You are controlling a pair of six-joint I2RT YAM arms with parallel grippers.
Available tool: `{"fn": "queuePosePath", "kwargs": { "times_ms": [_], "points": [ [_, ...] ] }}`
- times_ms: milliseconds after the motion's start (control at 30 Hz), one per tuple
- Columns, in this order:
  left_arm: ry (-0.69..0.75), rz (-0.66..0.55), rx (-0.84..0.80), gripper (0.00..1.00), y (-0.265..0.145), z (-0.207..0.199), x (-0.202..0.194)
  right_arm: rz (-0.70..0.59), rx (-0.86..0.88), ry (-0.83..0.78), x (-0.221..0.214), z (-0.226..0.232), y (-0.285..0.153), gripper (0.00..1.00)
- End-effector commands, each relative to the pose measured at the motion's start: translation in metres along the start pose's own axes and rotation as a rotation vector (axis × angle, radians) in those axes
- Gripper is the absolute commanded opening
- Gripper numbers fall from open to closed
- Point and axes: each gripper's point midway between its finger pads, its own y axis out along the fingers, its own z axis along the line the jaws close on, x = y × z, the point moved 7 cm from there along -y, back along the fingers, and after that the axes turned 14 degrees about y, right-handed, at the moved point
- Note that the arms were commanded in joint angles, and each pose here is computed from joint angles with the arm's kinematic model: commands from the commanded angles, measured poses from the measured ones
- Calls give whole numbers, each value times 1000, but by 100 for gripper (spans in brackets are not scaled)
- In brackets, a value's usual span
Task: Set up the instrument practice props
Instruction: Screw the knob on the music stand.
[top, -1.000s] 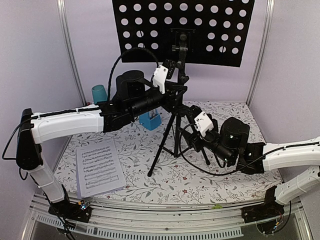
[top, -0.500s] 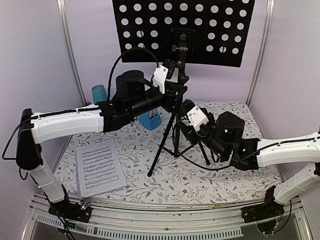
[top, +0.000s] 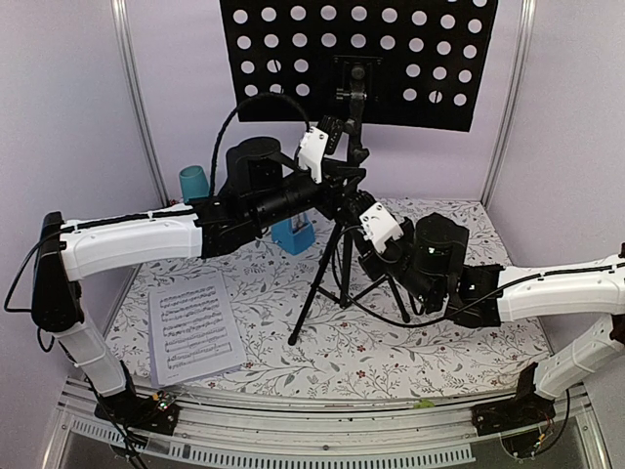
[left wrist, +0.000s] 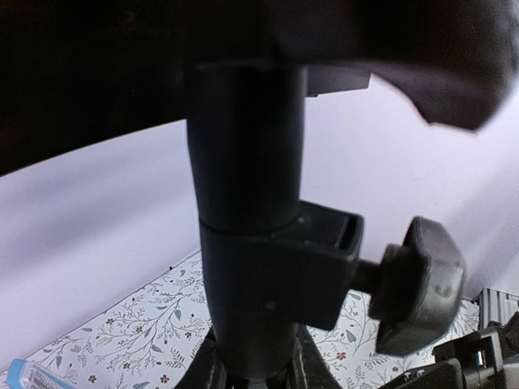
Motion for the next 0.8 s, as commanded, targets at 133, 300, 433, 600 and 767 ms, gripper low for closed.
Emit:
{"fn": "queuePosePath", "kwargs": {
  "times_ms": [133, 300, 433, 600, 767],
  "points": [
    [84, -7, -3, 0, 4, 0, -2, 79, -51, 171, 5, -2, 4, 16],
    [79, -8, -2, 0, 4, 0, -3, 151, 19, 516, 8, 8, 5, 1],
    [75, -11, -13, 0, 5, -2, -4, 208, 67, 818, 2, 18, 5, 0],
    [74, -7, -20, 0, 6, -3, -7, 175, 159, 1147, 7, 21, -3, 0],
    [69, -12, -21, 0, 6, -4, -6, 100, 216, 1366, 20, 15, -13, 0]
  ]
}}
